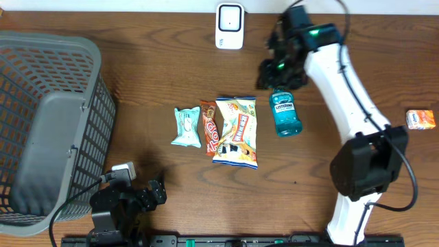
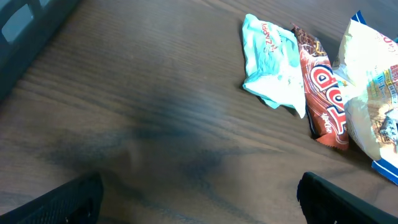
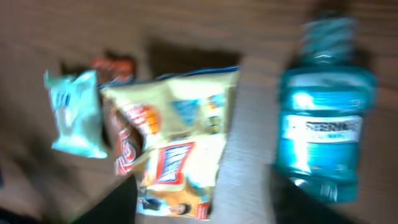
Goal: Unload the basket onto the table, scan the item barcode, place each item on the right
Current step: 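Move the right gripper over the snack bag and grasp it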
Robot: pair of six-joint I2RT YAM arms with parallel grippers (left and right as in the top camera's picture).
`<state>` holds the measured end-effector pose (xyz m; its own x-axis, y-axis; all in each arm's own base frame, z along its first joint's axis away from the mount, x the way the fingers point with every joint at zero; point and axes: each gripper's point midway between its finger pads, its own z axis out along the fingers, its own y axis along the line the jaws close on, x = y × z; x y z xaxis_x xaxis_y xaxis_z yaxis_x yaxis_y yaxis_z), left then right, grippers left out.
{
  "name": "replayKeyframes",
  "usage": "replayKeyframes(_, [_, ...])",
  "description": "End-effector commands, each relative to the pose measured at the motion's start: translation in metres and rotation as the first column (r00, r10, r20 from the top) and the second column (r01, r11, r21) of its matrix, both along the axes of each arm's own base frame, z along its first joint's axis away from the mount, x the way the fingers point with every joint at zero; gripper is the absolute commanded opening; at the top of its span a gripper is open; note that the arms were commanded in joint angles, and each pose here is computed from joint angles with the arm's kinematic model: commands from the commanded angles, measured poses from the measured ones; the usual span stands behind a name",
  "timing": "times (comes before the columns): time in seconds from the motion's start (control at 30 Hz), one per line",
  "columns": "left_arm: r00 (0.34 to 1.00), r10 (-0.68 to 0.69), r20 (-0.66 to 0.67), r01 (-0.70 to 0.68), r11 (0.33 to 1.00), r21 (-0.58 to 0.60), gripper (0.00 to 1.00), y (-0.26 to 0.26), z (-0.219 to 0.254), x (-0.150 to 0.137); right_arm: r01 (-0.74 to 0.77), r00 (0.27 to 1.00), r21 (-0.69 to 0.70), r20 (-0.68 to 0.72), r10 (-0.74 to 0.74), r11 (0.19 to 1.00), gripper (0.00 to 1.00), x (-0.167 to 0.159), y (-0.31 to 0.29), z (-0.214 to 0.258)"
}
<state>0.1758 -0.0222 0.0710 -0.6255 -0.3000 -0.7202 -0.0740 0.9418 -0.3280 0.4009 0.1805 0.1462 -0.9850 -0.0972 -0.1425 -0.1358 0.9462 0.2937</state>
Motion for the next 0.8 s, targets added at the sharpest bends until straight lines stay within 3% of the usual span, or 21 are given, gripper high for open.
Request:
replayKeyframes(0.0, [0.997, 0.005, -0.073, -0.005, 1.000, -0.008, 0.98, 0.000, -0.014, -0.011, -0.109, 0.993, 0.004, 0.054, 0.109, 0.994, 0.99, -0.019, 0.041, 0.016])
replayKeyframes(0.03, [0.997, 0.005, -0.073, -0.005, 1.000, -0.008, 0.98, 0.000, -0.014, -0.011, -0.133, 0.989, -0.014, 0.063, 0.133, 0.991, 0.99, -0.022, 0.049, 0.013])
replayKeyframes(0.1, [0.997, 0.005, -0.073, -0.005, 1.000, -0.008, 0.98, 0.000, -0.014, -0.011, -0.149, 0.985, -0.075, 0.079, 0.155, 0.986, 0.87, -0.030, 0.062, 0.004])
replayKeyframes(0.3, [0.997, 0.005, -0.073, -0.005, 1.000, -0.008, 0.98, 0.000, -0.014, -0.011, 0.201, 0.970, -0.337, 0.200, -0.139, 0.920, 0.82, -0.036, 0.052, -0.028])
replayKeyframes(0.67, [0.997, 0.005, -0.073, -0.005, 1.000, -0.008, 0.98, 0.000, -0.014, -0.011, 0.205, 0.979, -0.476, 0.116, -0.170, 0.855, 0.72, -0.063, 0.058, -0.108])
replayKeyframes(0.77, [0.997, 0.005, -0.073, -0.005, 1.000, -0.008, 0.98, 0.000, -0.014, -0.011, 0.174, 0.984, -0.530, 0.065, -0.165, 0.830, 0.64, -0.070, 0.052, -0.132])
